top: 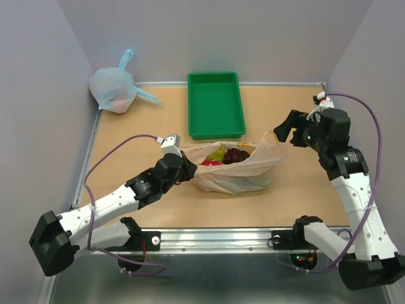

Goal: Untie the knot of the plastic bag and take out the fruit

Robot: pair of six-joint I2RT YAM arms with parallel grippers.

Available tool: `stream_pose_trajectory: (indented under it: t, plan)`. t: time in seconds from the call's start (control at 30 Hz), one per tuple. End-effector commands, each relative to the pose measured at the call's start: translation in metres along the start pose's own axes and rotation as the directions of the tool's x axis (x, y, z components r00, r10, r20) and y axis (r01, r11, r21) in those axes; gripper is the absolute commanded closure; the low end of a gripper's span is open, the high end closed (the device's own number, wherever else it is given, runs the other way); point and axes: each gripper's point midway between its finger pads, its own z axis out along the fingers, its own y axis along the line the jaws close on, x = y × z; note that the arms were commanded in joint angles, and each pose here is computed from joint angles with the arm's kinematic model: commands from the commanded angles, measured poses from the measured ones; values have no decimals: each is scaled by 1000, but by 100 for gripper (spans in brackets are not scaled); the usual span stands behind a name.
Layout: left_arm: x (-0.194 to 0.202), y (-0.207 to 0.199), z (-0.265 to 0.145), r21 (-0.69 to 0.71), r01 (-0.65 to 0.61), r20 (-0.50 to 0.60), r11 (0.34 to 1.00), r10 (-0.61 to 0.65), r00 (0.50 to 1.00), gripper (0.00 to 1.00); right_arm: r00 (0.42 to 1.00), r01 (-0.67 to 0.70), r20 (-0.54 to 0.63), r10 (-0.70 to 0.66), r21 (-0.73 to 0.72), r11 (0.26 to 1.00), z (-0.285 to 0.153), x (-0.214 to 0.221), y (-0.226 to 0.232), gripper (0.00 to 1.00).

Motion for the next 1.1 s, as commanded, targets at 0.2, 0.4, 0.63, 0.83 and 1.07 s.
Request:
stream_pose_trajectory:
  t: [0.2,0.4,0.63,0.83,1.07]
  plan:
    - [-11,-34,-1,56,-27,30,998,25,999,100,992,118,-9,-130,-365,924,-39,-24,79,22]
    - [-9,-34,1,26,-15,37,1000,14,999,100,960,188,-118,-253,-395,899,-10,29,121,22]
    - [-9,-27,3,-22,1,52,1000,0,999,100,939,235,-200,-279,-217,947,19,87,108,27]
    - [-6,-13,7,-64,57,83,996,-52,995,100,917,131,-369,-152,-80,988,26,166,57,43]
    - [3,0,9,-83,77,84,994,-70,994,100,909,-62,-415,34,-53,997,10,214,38,42]
